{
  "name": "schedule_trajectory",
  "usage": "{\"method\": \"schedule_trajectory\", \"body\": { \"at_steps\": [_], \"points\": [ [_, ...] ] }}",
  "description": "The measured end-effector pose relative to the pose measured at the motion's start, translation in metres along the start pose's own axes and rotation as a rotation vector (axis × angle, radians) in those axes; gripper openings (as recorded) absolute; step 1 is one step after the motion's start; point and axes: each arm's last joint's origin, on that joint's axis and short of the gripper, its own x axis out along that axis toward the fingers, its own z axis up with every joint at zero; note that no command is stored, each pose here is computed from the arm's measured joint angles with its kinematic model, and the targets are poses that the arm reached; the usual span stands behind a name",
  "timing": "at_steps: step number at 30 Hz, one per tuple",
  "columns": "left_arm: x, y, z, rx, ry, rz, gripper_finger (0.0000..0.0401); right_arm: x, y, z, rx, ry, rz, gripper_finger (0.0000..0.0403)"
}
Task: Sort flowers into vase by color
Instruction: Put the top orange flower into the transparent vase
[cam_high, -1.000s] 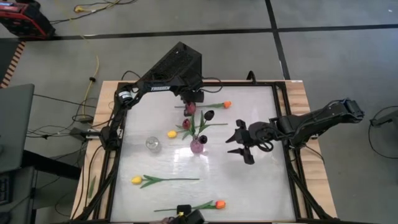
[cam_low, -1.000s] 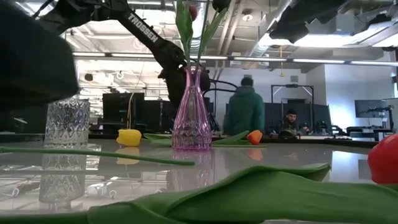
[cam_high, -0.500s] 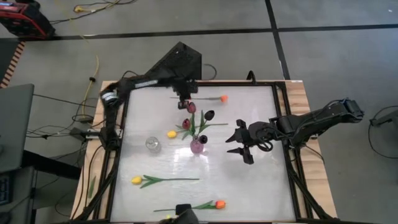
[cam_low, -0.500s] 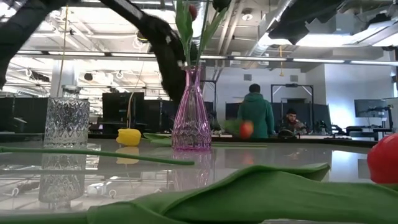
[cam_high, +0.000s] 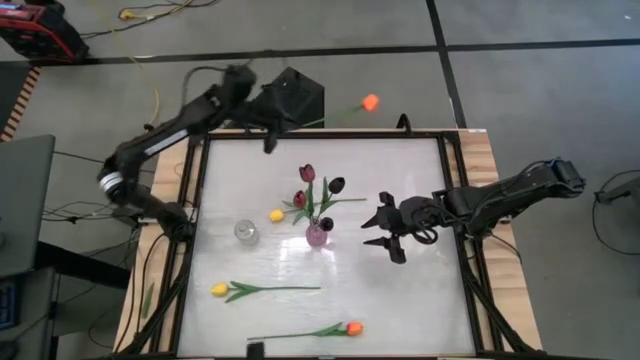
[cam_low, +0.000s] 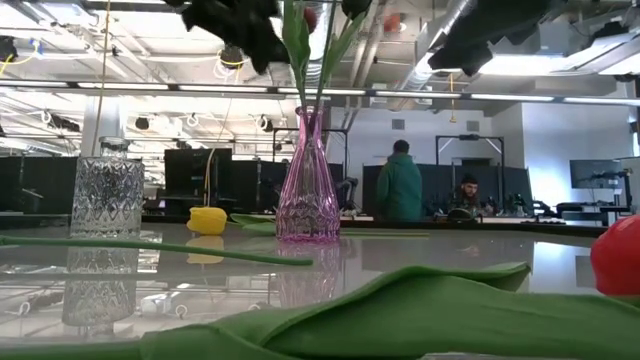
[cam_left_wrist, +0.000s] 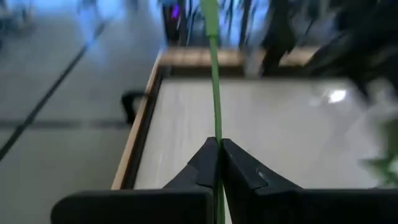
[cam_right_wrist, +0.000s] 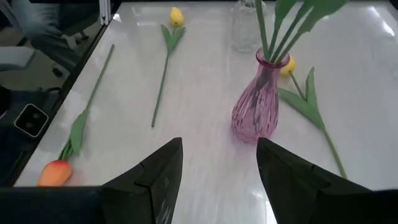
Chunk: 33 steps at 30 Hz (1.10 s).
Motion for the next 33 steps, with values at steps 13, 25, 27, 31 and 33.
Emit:
{"method": "schedule_trajectory", "body": {
  "at_steps": [13,25,27,31,33],
  "points": [
    [-0.065,-0.064,-0.029,0.005,-0.442,-0.071,0.0000,0.006,-0.009,0.002,0.037,-0.173,-0.012,0.0230],
    [-0.081,-0.102,-0.022,0.072,-0.690,-0.319,0.0000,-0.026,-0.003,0.071,-0.134,-0.506,-0.018,0.0230],
    [-0.076,-0.106,-0.020,0.078,-0.708,-0.336,0.0000,-0.037,0.000,0.089,-0.194,-0.563,-0.028,0.0230],
    [-0.069,-0.113,-0.017,0.101,-0.749,-0.330,0.0000,-0.055,-0.004,0.121,-0.284,-0.689,-0.101,0.0230],
    [-0.063,-0.115,-0.016,0.098,-0.761,-0.307,0.0000,-0.057,-0.011,0.134,-0.303,-0.734,-0.145,0.0230]
  ]
}}
